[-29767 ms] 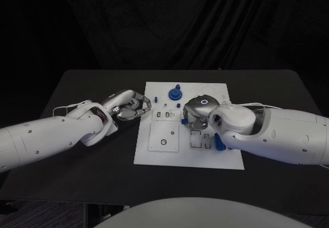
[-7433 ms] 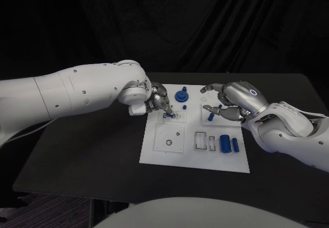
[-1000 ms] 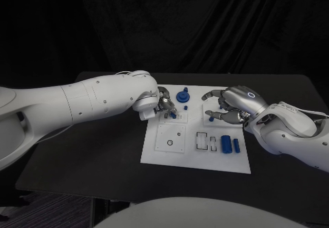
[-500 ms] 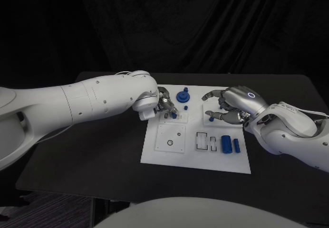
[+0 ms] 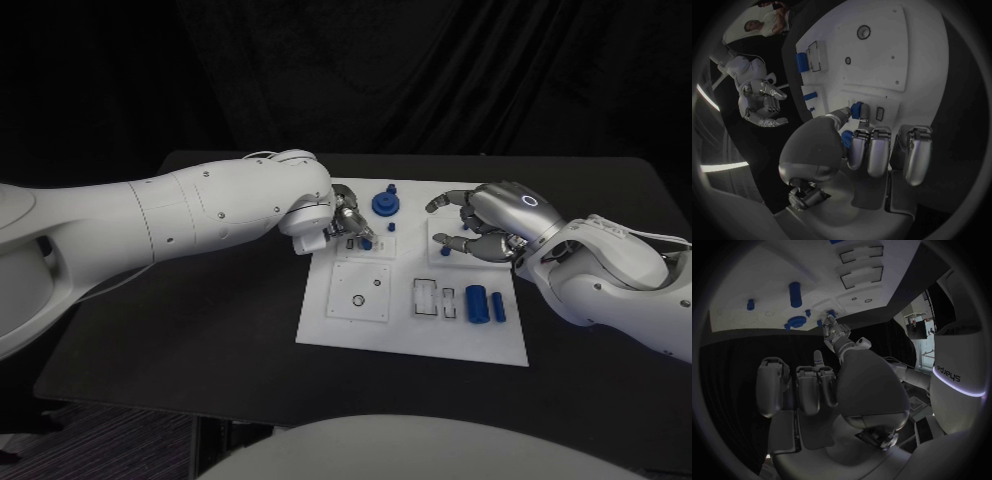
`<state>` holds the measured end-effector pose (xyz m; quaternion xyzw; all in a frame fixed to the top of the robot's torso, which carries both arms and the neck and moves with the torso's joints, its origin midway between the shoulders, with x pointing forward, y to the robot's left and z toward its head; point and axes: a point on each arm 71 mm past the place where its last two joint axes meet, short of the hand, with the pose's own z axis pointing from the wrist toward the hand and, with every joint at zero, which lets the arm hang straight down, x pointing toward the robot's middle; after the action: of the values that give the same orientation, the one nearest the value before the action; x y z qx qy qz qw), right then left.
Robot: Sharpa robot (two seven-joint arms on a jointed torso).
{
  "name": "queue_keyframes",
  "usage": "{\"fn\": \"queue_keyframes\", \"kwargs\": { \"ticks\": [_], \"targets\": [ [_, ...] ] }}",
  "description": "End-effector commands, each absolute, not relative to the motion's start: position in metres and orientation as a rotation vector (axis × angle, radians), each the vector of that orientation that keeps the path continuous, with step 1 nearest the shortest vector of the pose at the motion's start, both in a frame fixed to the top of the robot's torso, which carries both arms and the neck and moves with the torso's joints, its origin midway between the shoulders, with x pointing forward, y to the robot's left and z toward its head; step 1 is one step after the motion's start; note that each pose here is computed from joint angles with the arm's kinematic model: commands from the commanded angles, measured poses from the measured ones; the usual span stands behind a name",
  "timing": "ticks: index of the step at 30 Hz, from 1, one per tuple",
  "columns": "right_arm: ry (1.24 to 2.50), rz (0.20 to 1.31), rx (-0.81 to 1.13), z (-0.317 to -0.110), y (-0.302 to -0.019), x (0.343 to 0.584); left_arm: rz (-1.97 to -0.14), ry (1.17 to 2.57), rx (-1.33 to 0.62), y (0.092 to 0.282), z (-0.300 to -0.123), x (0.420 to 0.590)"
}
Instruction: Assemble the parts on the task board
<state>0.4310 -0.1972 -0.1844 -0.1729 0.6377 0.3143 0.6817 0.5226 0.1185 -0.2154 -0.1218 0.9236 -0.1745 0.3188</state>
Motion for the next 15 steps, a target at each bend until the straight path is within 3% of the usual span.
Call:
{"fn": "queue_keyframes", "kwargs": {
  "ticks": [1,15],
  "targets": [
    [1.438,0.689,-0.38,-0.1844,-0.1982,0.4318,-0.447,2.466,-0.301,0.1192,-0.222,0.5187],
    [1.44,0.688,-0.381,-0.1846,-0.1984,0.4318,-0.442,2.466,-0.305,0.1211,-0.2223,0.5192]
  ]
}}
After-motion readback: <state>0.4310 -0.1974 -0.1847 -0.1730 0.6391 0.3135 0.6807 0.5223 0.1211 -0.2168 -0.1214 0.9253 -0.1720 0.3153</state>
